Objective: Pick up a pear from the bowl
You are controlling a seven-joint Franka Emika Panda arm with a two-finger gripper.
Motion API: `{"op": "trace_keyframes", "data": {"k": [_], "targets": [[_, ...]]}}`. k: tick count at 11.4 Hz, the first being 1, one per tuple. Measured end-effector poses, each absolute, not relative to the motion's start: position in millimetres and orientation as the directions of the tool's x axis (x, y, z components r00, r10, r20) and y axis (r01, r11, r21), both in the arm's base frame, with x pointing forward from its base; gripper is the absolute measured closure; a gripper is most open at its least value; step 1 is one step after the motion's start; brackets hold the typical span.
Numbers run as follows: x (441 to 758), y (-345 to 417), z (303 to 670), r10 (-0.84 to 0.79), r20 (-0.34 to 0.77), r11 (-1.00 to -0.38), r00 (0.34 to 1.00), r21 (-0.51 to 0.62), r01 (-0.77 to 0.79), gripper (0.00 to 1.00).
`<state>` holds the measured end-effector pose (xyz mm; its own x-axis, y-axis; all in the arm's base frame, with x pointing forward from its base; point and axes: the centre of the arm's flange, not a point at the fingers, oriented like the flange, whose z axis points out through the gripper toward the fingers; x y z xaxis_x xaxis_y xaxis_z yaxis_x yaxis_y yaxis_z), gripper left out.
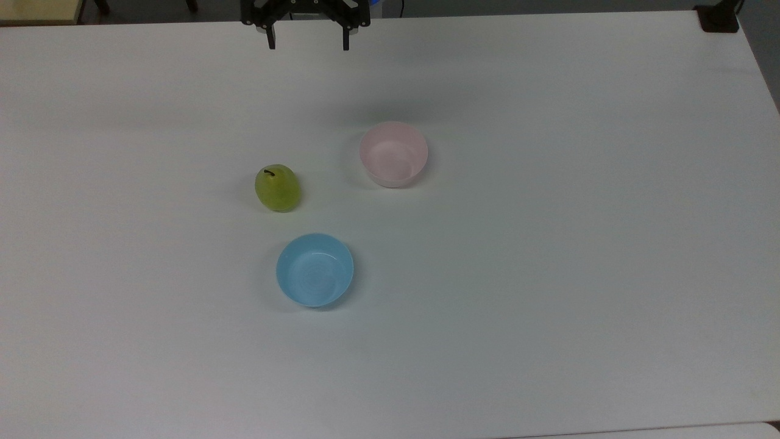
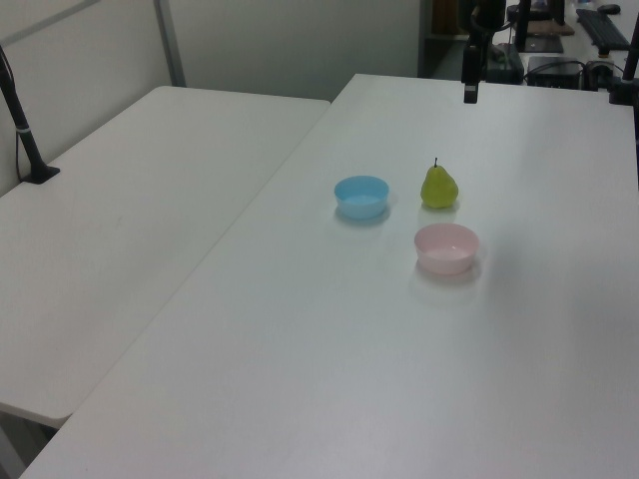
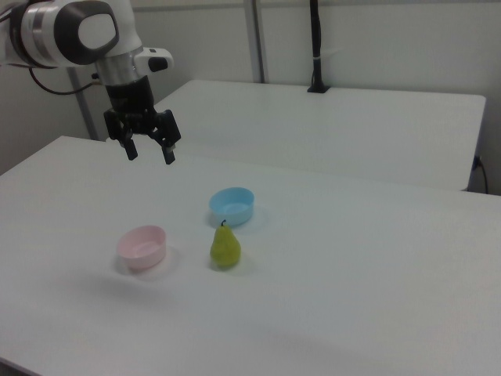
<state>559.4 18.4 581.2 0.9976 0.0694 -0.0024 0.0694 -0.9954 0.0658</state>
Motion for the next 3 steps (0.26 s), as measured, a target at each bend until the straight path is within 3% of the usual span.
{"op": "trace_keyframes", "data": {"k": [3], "targets": [[559.1,16.1,581.7,0.059,-0.002,-0.996,0.998,0.066,0.059,0.00]]}}
